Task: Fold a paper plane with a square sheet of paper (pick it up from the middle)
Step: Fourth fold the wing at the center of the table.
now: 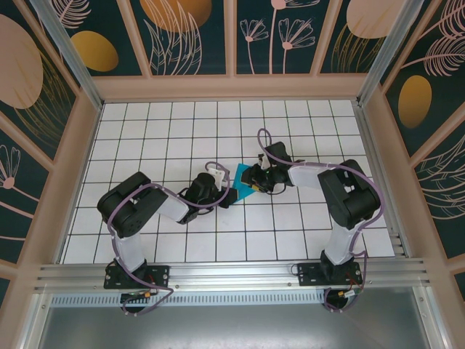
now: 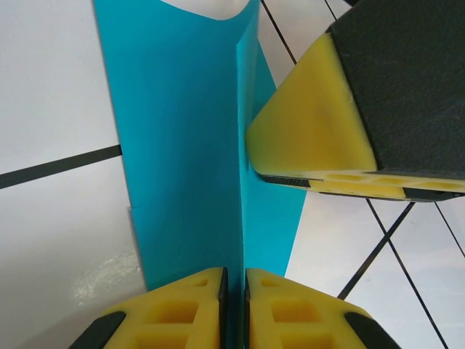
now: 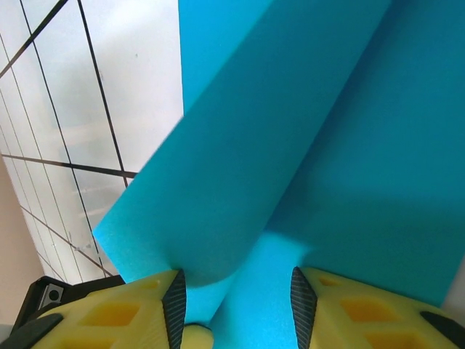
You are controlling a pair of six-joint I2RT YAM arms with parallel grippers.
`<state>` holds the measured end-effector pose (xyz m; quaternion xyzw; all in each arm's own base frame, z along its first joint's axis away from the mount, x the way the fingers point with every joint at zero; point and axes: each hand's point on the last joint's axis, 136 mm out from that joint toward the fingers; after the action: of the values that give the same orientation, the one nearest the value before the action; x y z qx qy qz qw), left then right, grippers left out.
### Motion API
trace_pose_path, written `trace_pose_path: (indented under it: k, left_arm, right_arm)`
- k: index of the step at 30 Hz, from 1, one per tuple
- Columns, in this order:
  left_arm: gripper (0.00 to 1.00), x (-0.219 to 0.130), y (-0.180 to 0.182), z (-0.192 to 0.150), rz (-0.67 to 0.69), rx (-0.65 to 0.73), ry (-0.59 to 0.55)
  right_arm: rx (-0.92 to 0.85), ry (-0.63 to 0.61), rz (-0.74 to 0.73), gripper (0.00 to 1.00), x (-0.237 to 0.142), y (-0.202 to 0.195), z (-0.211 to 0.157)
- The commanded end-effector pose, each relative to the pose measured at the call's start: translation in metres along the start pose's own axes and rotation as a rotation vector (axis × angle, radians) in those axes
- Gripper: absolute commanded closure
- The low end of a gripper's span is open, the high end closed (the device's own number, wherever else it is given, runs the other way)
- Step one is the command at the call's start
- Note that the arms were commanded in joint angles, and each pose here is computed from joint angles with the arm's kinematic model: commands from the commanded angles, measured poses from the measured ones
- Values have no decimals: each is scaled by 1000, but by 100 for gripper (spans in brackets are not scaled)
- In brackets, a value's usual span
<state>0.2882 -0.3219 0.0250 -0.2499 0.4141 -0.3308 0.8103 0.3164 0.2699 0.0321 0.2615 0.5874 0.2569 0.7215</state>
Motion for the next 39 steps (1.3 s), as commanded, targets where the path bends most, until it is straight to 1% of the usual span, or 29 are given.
trace_pose_path:
  k: [1, 7, 12, 14, 17, 19, 21, 24, 28, 30, 33, 39]
  left_arm:
    - [83, 4, 2, -5, 4, -22, 36]
    - [76, -1, 2, 1, 31, -34, 38]
    - [65, -17, 0, 18, 57, -71, 3]
    - [62, -24, -4, 28, 64, -86, -18]
    - [57, -33, -16, 39, 29, -109, -57]
    - [55, -35, -22, 39, -8, -141, -65]
    - [57, -33, -29, 35, -51, -167, -38]
    - [64, -27, -40, 27, -119, -190, 22]
    - [71, -24, -37, 22, -105, -198, 56]
    - [72, -23, -37, 21, -101, -189, 70]
    - [74, -15, -28, 11, -70, -194, 113]
    - [76, -7, -22, 7, -42, -201, 143]
  right_arm:
    - [-2, 6, -32, 54, 6, -3, 3]
    - [22, 25, -121, 51, 9, -23, -2]
    - [32, 35, -196, 51, 10, -38, -6]
    - [37, 40, -223, 51, 11, -43, -7]
    - [44, 41, -256, 51, 13, -50, -9]
    - [52, 43, -281, 50, 14, -55, -10]
    - [60, 44, -293, 50, 14, -58, -10]
    - [69, 46, -305, 49, 15, -61, -11]
    - [77, 52, -321, 47, 16, -64, -13]
    - [83, 52, -327, 47, 16, -66, -13]
    - [92, 58, -327, 46, 18, -67, -15]
    - [106, 63, -332, 45, 18, -69, -17]
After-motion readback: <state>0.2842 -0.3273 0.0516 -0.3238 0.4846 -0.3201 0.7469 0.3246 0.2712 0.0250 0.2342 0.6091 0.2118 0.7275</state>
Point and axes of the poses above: each hand's point on the last joint's axis, 136 mm out from that joint toward the fingers, its own x axis out along the fingers, its own y axis along the line the jaws close on, z = x × y, and after that the axes turned 8 degrees about -x, right-handed
